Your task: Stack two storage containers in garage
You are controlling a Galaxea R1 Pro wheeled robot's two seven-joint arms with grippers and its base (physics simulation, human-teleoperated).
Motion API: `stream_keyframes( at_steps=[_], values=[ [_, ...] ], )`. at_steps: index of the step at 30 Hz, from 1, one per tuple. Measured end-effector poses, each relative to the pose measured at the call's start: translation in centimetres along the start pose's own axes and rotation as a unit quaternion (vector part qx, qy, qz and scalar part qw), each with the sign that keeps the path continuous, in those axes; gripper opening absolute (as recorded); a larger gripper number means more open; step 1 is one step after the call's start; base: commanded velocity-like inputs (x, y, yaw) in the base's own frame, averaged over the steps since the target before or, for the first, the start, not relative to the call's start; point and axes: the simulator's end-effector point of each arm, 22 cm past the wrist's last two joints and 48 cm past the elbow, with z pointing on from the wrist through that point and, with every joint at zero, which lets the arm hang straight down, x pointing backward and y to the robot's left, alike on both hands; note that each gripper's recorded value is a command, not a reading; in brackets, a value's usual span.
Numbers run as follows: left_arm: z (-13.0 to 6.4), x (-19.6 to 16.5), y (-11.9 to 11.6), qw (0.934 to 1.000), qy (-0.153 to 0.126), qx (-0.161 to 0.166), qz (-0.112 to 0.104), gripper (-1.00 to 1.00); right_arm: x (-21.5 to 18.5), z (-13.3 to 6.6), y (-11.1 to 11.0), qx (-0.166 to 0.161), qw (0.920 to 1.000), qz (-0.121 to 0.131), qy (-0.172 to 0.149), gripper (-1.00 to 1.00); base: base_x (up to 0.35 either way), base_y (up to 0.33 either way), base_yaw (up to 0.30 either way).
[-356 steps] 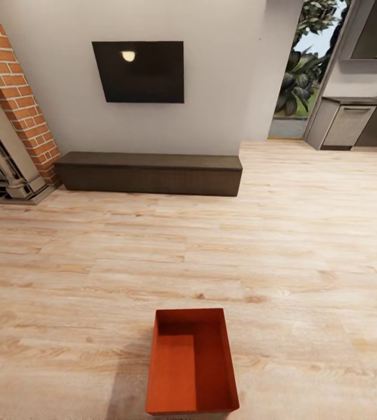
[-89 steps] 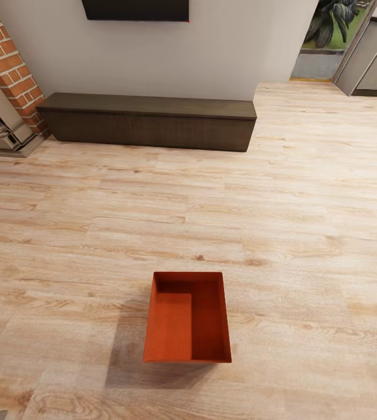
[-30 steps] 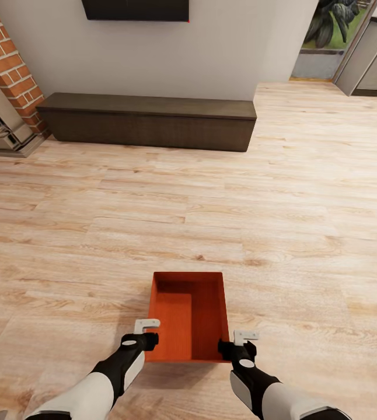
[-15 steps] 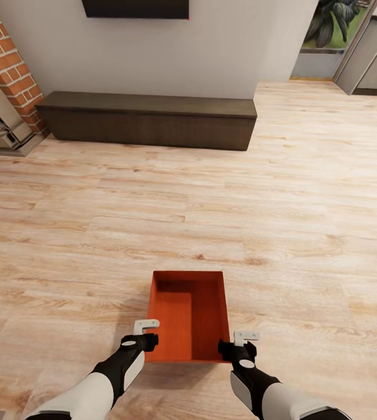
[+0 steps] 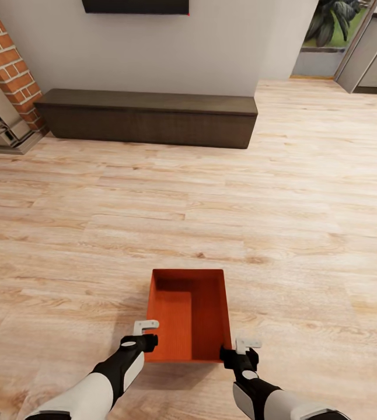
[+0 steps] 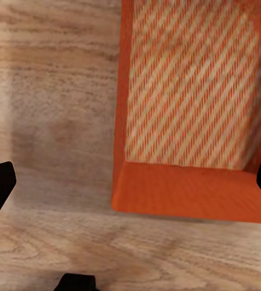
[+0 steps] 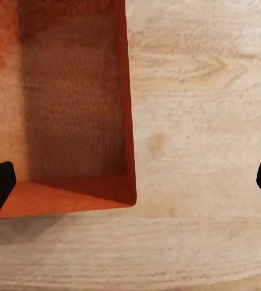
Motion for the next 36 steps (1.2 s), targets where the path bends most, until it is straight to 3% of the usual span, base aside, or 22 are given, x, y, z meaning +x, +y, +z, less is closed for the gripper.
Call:
stream_keyframes(
  at_steps=[15, 25, 36],
  values=[
    [2.6, 0.8, -0.1, 1.0, -0.002, 0.0, 0.0, 1.0, 1.2, 2.4, 0.9, -0.017, 0.9998, 0.001, -0.005, 1.0, 0.0, 0.0, 0.0],
    [4.4, 1.4, -0.1, 1.0, -0.003, 0.0, 0.0, 1.0, 1.6, 4.0, 1.2, -0.023, 0.9994, 0.007, -0.026, 1.0, 0.0, 0.0, 0.0],
    [6.4, 2.3, -0.2, 1.0, -0.003, 0.0, 0.0, 1.0, 2.9, 5.8, 1.3, -0.023, 0.9995, 0.006, -0.022, 1.0, 0.0, 0.0, 0.0]
  ],
)
